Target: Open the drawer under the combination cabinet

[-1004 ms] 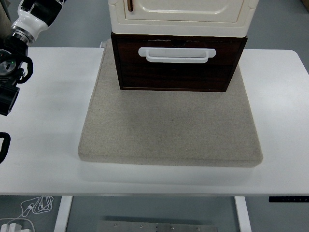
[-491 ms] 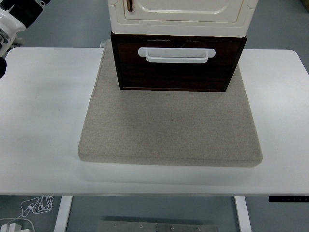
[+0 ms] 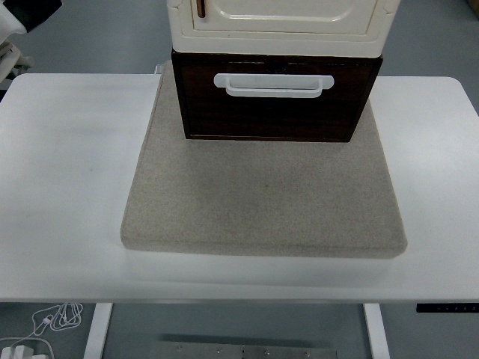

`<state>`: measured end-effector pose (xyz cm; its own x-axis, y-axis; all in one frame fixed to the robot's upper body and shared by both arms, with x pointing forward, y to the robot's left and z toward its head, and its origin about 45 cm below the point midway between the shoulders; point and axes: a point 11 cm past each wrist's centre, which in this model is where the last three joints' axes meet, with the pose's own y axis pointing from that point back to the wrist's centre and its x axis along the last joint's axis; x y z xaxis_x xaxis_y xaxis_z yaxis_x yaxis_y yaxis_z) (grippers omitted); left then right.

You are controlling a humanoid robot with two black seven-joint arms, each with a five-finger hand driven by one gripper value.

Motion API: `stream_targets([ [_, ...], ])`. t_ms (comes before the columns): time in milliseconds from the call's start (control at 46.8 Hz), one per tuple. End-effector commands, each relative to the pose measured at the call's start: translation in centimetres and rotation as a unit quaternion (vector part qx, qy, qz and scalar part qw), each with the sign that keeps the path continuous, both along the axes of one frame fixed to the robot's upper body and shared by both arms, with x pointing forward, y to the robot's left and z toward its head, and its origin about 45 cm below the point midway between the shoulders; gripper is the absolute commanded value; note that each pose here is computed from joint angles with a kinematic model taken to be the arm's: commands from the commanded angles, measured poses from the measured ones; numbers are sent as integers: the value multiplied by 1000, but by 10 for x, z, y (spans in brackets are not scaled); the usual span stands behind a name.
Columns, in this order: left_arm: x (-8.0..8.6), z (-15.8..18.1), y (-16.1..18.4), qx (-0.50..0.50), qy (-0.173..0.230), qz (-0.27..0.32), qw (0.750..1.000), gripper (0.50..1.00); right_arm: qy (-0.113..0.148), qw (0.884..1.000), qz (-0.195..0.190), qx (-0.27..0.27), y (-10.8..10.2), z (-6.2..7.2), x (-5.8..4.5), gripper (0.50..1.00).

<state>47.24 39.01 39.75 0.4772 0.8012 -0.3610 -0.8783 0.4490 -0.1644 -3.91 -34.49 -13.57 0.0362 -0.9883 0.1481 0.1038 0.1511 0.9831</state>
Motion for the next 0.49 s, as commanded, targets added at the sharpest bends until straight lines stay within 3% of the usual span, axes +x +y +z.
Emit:
stream_targets([
  [0,-5,-5,-3,27,5,-10,1000,1000,0,1000,0,0,0,0,0,928],
  [470,-37,13,-28,198,-27,-73,977,1000,0,1000,0,0,0,0,0,928],
])
